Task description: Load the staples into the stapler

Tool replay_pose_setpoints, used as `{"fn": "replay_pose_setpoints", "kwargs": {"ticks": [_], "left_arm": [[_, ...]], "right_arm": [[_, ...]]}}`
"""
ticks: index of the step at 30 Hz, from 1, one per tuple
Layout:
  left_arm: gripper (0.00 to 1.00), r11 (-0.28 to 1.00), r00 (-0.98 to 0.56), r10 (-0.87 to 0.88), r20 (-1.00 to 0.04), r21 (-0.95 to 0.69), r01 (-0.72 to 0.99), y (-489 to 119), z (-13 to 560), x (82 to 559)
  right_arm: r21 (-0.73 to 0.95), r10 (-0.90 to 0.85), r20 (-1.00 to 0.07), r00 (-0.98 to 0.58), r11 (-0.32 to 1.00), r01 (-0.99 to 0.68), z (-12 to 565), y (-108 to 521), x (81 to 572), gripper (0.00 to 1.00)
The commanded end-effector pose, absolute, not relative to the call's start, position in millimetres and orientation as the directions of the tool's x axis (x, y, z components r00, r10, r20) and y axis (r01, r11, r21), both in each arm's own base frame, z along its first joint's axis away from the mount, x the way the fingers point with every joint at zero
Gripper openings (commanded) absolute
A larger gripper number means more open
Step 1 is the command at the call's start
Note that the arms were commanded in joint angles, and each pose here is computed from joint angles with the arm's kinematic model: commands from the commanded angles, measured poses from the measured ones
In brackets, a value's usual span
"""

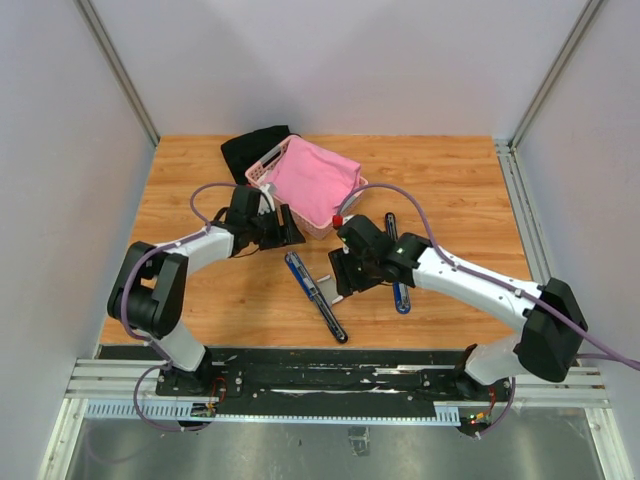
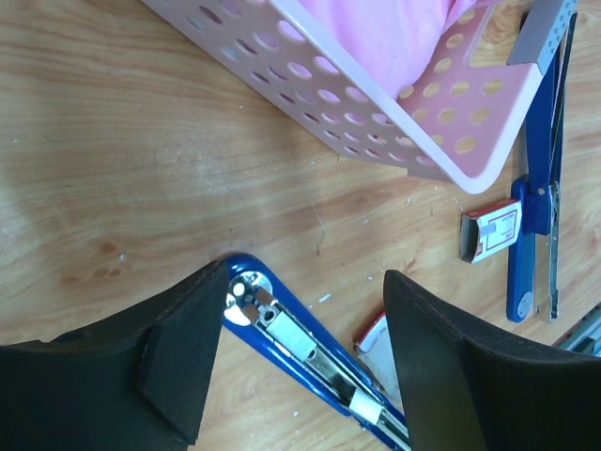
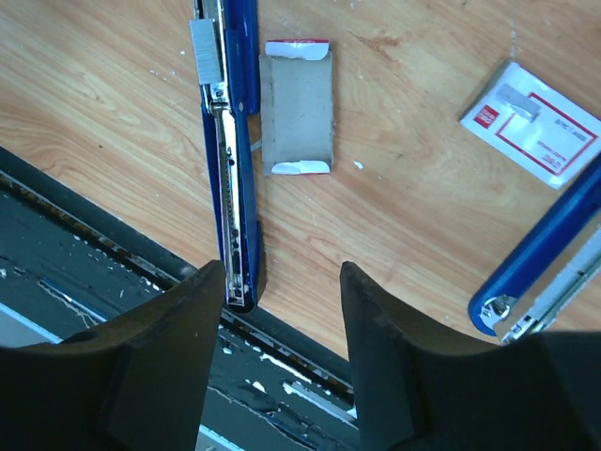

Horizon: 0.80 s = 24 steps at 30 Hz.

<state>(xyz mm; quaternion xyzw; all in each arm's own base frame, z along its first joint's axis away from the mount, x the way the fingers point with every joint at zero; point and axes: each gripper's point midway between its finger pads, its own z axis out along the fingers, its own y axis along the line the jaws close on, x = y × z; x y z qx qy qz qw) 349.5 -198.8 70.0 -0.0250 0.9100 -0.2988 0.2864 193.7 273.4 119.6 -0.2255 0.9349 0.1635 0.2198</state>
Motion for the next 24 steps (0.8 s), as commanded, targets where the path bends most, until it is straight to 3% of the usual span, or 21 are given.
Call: {"fn": "replay_pose_setpoints", "kwargs": {"ticks": [1, 5, 11, 16, 24], "left_arm": [[0.71, 0.766, -0.796, -0.175, -0.579, -0.588, 0.259, -215.4, 77.8, 360.7], [0.71, 0.727, -0.798, -0.152, -0.583, -0.613, 0.31, -225.7, 73.8, 359.3], [0.71, 0.704, -0.822, -0.101, -0.56, -0.624, 0.339, -228.6, 64.0, 342.6], [0.71, 0.688, -0.841, -0.101, -0.531, -0.648, 0.327, -225.7, 62.1, 320.6], [0.71, 0.666, -0.86, -0.135, -0.492, -0.688, 0.289, -220.3, 71.0, 289.3]], "right_arm": [[0.138, -0.351, -0.501, -0.791, 0.87, -0.474, 125.9, 253.3, 192.6, 0.48], [0.115, -0.347, -0.504, -0.791, 0.881, -0.46, 127.4, 246.7, 193.4, 0.48], [0.111, -0.343, -0.515, -0.785, 0.882, -0.458, 132.2, 247.0, 196.4, 0.67], [0.155, -0.34, -0.543, -0.768, 0.858, -0.49, 138.5, 259.4, 197.2, 0.75], [0.197, -0.378, -0.56, -0.737, 0.804, -0.562, 137.0, 276.6, 196.0, 0.75]]}}
